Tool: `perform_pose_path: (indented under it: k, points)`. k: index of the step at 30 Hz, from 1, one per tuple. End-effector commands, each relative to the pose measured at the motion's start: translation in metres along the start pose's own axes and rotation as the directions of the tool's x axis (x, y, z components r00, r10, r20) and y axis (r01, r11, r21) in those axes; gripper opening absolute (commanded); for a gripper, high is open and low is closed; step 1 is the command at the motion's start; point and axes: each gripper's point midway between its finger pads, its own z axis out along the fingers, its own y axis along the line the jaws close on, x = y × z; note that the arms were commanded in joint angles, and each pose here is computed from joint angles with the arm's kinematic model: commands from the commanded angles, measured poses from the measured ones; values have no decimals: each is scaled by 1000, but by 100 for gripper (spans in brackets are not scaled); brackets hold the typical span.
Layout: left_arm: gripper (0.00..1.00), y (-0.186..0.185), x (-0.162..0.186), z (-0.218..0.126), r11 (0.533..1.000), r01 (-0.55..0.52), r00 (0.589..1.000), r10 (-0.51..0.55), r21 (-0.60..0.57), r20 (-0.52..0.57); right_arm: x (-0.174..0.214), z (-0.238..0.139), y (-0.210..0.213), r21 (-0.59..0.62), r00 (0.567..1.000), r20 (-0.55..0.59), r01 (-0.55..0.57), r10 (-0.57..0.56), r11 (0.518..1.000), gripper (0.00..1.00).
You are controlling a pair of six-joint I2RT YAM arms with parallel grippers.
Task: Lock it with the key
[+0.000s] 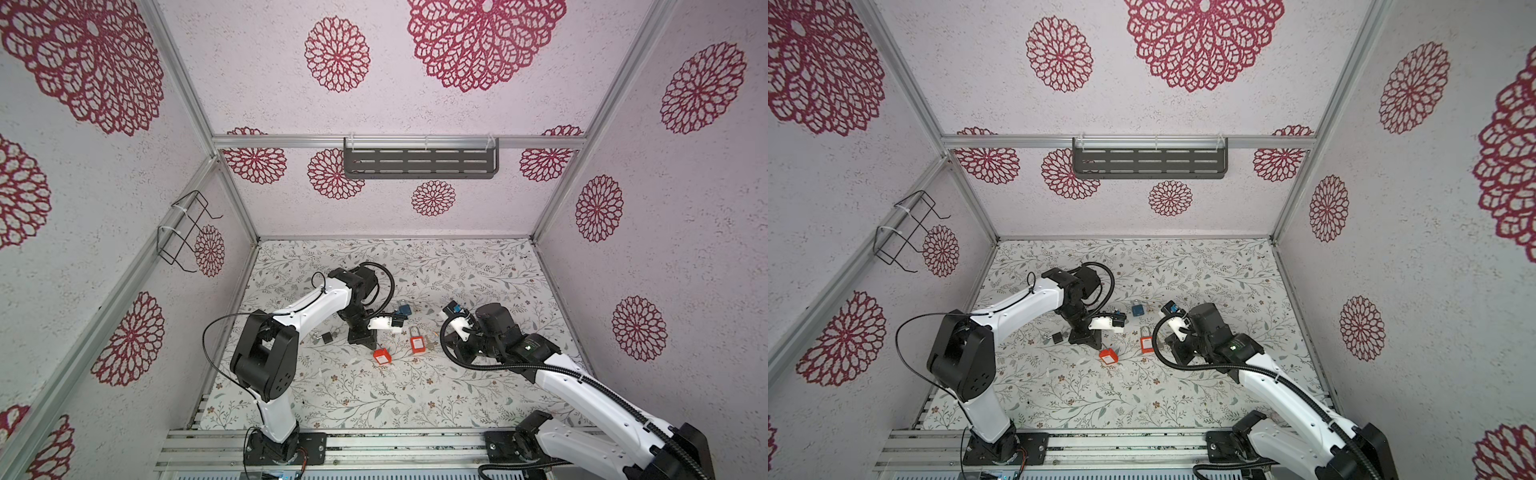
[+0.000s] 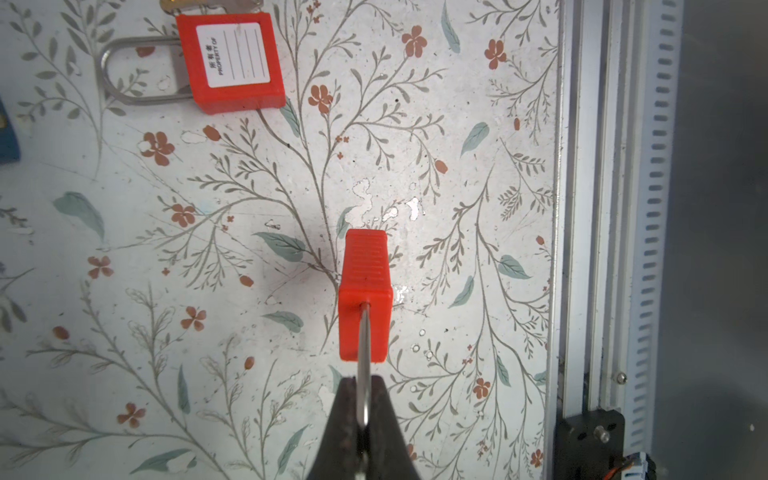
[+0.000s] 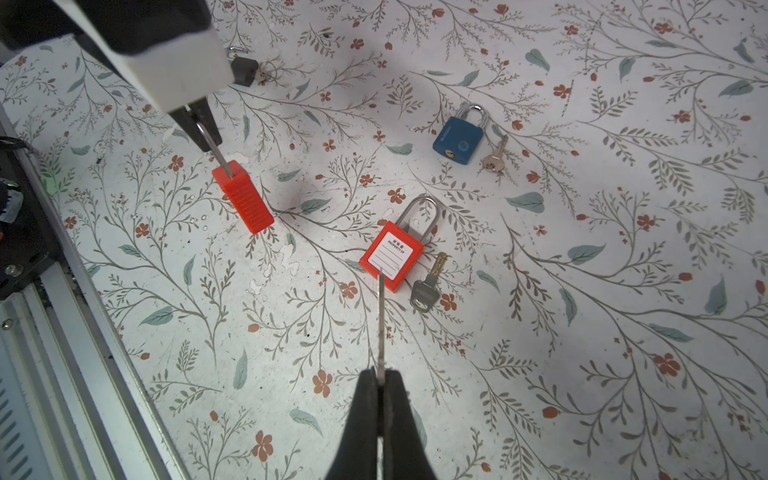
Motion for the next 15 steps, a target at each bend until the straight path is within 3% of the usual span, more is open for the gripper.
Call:
perform_pose_path:
  k: [1, 15]
  points:
    - [0, 9, 3, 8, 1000, 12, 997, -13, -12, -77, -13, -6, 2, 4, 998, 62, -7, 7, 1000, 0]
    - [0, 29, -1, 30, 1000, 17, 988, -19, -13, -154, -11, 8, 2, -17, 1000, 29, -8, 9, 1000, 0]
